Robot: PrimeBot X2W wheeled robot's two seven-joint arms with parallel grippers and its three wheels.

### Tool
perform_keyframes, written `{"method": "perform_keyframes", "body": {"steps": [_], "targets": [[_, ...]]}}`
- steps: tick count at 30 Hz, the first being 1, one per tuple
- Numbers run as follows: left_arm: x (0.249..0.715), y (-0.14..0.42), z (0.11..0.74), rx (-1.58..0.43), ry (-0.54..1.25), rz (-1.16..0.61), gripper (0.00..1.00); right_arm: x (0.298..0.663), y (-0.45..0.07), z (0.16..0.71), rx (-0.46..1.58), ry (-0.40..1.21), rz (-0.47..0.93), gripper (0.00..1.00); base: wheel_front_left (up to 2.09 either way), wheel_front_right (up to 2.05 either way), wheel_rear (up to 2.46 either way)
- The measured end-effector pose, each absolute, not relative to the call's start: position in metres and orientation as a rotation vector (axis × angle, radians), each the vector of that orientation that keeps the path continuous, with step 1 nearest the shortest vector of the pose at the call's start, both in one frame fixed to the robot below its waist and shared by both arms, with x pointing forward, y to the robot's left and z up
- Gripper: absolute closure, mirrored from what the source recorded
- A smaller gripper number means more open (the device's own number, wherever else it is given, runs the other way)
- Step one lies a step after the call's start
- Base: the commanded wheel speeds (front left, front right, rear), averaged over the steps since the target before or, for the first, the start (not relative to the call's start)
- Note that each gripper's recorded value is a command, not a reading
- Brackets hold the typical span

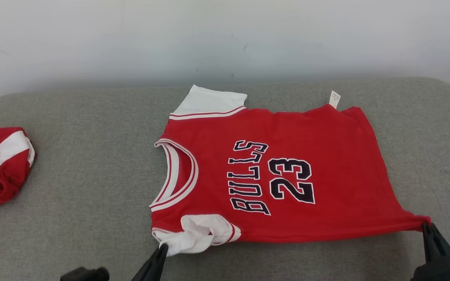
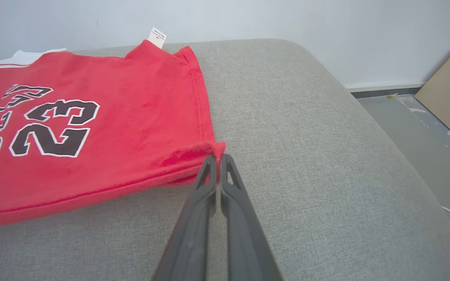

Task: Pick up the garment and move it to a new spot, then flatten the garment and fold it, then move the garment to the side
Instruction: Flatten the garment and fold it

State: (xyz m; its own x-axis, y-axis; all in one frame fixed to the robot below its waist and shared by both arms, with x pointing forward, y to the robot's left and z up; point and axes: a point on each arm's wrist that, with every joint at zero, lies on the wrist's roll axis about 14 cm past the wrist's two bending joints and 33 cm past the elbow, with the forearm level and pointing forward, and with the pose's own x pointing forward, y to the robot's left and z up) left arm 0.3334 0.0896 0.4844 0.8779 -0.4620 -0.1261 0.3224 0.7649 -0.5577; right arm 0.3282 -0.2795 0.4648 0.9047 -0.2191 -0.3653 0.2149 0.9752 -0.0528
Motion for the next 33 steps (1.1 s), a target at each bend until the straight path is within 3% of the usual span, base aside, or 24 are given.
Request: {"method": "perform_keyframes", "body": {"steps": [8,21,33], "targets": [[0.372,0.078,0.512,-0.442,0.160,-0.469,1.00,0.351,-0.268,0.480,-0.007,0.328,-0.188,1.00,0.00,0.00,0.00],[0.451,0.062,0.504,-0.249,0.102,-0.483,1.00,0.408,-0.268,0.471,-0.027,0.305,-0.160,1.00,0.00,0.00,0.00],[0.501,0.052,0.486,-0.204,0.101,-0.501,1.00,0.441,-0.272,0.433,-0.047,0.371,-0.167,1.00,0.00,0.00,0.00]]}}
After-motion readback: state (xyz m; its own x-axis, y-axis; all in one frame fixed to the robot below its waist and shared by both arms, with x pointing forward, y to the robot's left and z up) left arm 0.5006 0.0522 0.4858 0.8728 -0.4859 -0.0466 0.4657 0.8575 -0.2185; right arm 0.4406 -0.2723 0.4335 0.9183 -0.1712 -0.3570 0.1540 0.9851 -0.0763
